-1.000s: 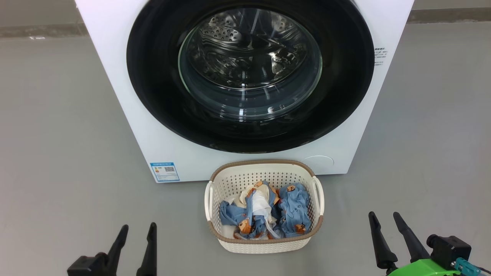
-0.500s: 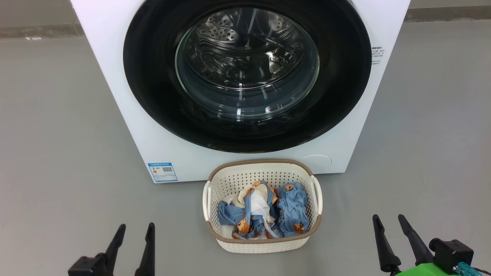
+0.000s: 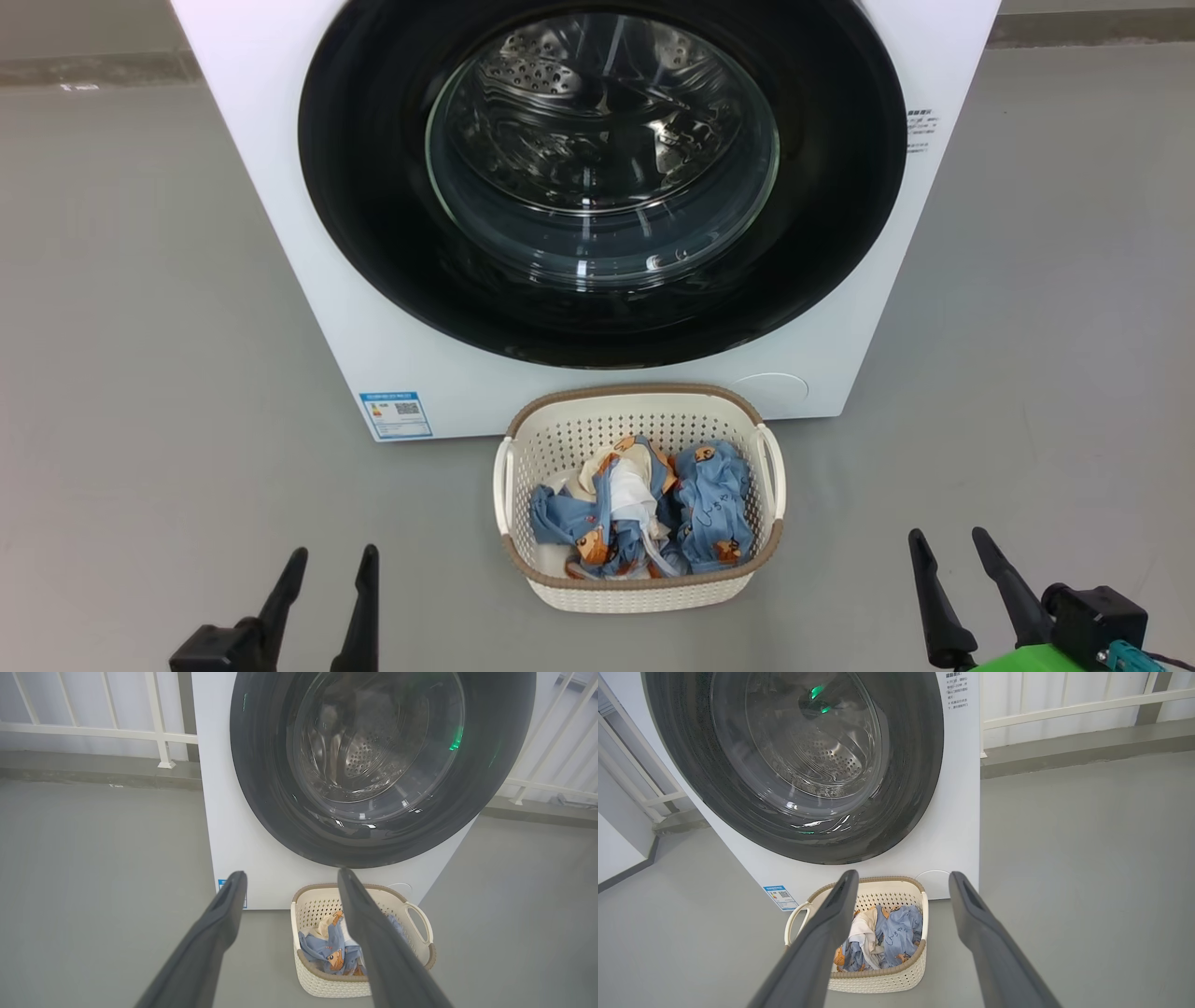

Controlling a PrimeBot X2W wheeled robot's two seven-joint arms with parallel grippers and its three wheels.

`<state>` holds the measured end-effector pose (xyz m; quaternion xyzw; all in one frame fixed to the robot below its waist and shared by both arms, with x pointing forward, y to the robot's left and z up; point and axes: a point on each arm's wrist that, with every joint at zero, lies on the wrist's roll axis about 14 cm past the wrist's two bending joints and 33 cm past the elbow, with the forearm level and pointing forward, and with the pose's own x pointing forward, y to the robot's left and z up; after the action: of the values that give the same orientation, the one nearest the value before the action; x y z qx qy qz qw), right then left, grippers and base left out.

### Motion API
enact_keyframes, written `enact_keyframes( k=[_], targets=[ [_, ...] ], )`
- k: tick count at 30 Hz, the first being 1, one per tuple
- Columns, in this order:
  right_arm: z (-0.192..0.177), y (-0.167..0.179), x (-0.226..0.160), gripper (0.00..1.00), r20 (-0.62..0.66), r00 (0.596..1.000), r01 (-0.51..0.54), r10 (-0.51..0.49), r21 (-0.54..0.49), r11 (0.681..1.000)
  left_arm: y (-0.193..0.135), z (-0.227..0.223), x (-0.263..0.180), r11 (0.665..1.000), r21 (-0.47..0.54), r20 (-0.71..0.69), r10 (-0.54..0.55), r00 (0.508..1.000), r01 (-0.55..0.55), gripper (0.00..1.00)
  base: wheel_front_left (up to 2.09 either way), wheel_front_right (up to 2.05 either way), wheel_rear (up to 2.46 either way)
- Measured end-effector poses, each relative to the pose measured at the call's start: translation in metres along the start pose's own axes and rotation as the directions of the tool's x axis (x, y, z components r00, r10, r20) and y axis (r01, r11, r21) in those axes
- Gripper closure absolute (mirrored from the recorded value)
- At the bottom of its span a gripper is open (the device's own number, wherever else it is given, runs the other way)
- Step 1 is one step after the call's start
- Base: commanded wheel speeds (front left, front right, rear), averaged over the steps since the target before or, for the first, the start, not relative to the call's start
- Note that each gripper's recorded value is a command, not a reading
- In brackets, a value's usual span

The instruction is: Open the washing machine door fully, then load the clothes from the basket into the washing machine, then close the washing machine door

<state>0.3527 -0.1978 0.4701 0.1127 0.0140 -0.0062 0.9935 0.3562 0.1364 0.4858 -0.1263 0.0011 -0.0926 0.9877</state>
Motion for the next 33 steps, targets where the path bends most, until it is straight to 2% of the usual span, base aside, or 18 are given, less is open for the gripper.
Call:
enact_keyframes(
  k=[10,17,24,33],
  targets=[
    [-0.003,0.0,0.0,0.0,-0.013,1.0,-0.005,0.004,-0.025,1.0,0.001,-0.002,-0.001,1.0,0.002,-0.008,0.002,1.0,-0.002,0.0,0.0,0.0,0.0],
    [-0.004,0.001,-0.001,0.0,-0.014,1.0,-0.005,0.005,-0.025,1.0,-0.003,-0.009,-0.002,0.999,0.043,-0.033,-0.017,0.999,0.018,0.0,0.24,0.24,-0.48],
    [-0.004,0.001,-0.001,0.0,-0.013,1.0,-0.006,0.006,-0.024,1.0,-0.005,-0.01,-0.002,0.999,0.046,-0.038,-0.024,0.999,0.025,0.0,0.76,0.76,-1.52],
    [-0.004,0.0,-0.001,0.0,-0.017,1.0,-0.007,0.007,-0.028,1.0,-0.006,-0.012,-0.001,0.998,0.05,-0.043,-0.027,0.999,0.03,0.0,1.19,1.19,-2.38]
  ],
)
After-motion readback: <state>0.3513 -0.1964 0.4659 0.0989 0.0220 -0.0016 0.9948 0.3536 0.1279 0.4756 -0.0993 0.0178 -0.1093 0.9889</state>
